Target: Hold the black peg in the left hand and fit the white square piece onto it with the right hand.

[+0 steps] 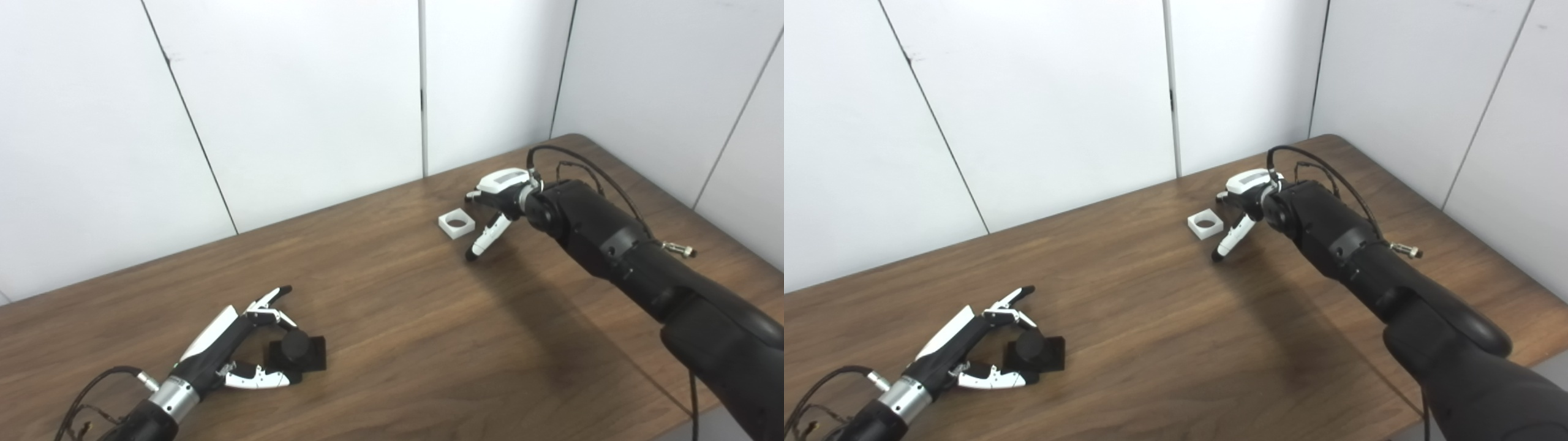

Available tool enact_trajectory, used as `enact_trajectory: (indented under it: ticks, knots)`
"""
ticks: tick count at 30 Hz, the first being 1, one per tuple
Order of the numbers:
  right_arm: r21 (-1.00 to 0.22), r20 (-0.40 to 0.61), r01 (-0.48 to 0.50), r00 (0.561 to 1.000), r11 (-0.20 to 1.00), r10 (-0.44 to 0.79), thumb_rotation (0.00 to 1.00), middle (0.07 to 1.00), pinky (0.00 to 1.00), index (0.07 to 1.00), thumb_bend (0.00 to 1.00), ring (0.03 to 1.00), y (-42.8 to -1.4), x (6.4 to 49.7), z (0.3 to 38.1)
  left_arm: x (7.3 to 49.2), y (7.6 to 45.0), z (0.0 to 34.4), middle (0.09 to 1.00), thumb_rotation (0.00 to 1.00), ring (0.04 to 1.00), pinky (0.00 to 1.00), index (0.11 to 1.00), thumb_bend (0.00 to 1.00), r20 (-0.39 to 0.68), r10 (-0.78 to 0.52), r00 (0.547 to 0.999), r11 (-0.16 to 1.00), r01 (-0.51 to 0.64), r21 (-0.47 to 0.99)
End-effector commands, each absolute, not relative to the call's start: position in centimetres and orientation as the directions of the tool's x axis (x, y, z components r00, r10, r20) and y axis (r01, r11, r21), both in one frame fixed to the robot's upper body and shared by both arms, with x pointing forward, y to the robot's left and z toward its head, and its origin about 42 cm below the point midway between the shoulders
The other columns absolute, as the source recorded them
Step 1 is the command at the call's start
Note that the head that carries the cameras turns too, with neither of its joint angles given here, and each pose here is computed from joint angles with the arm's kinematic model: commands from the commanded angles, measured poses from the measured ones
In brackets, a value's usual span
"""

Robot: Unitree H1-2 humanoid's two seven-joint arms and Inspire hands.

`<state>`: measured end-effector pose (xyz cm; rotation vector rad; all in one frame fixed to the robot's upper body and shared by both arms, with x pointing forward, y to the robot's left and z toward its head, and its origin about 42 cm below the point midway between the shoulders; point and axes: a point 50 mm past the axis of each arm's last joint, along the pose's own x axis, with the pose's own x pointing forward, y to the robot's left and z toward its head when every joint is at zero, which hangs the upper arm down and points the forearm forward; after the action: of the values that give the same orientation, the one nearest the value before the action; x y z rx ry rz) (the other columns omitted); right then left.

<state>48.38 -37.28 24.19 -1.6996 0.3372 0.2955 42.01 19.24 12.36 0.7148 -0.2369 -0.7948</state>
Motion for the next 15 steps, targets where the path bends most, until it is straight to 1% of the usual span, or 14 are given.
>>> enact_trajectory:
  ticks: [1, 5, 9, 15]
  knots:
    - [-0.935, -0.31, -0.313, 0.95, -0.165, -0.043, 0.64, 1.0, 1.0, 0.915, 0.95, 1.0, -38.0, 48.8, 26.7, 39.7, 20.4, 8.6, 1.0, 0.08, 1.0, 1.0, 0.491, 0.52, -0.274, -0.722, 0.635, 0.363, 0.685, 0.631]
    - [-0.94, -0.304, -0.305, 0.952, -0.154, -0.029, 0.61, 1.0, 1.0, 0.895, 0.9, 1.0, -37.8, 48.8, 26.4, 39.7, 20.3, 8.5, 1.0, 0.08, 1.0, 1.0, 0.49, 0.52, -0.268, -0.723, 0.637, 0.37, 0.684, 0.629]
    - [-0.94, -0.304, -0.305, 0.952, -0.155, -0.025, 0.6, 1.0, 1.0, 0.89, 0.87, 1.0, -37.5, 48.9, 26.0, 39.7, 20.3, 8.5, 1.0, 0.08, 1.0, 1.0, 0.49, 0.52, -0.265, -0.723, 0.638, 0.374, 0.684, 0.626]
    - [-0.942, -0.304, -0.304, 0.952, -0.141, -0.021, 0.59, 1.0, 1.0, 0.888, 0.85, 1.0, -37.2, 49.3, 25.6, 39.6, 20.3, 8.5, 1.0, 0.08, 1.0, 1.0, 0.49, 0.52, -0.268, -0.719, 0.641, 0.373, 0.682, 0.629]
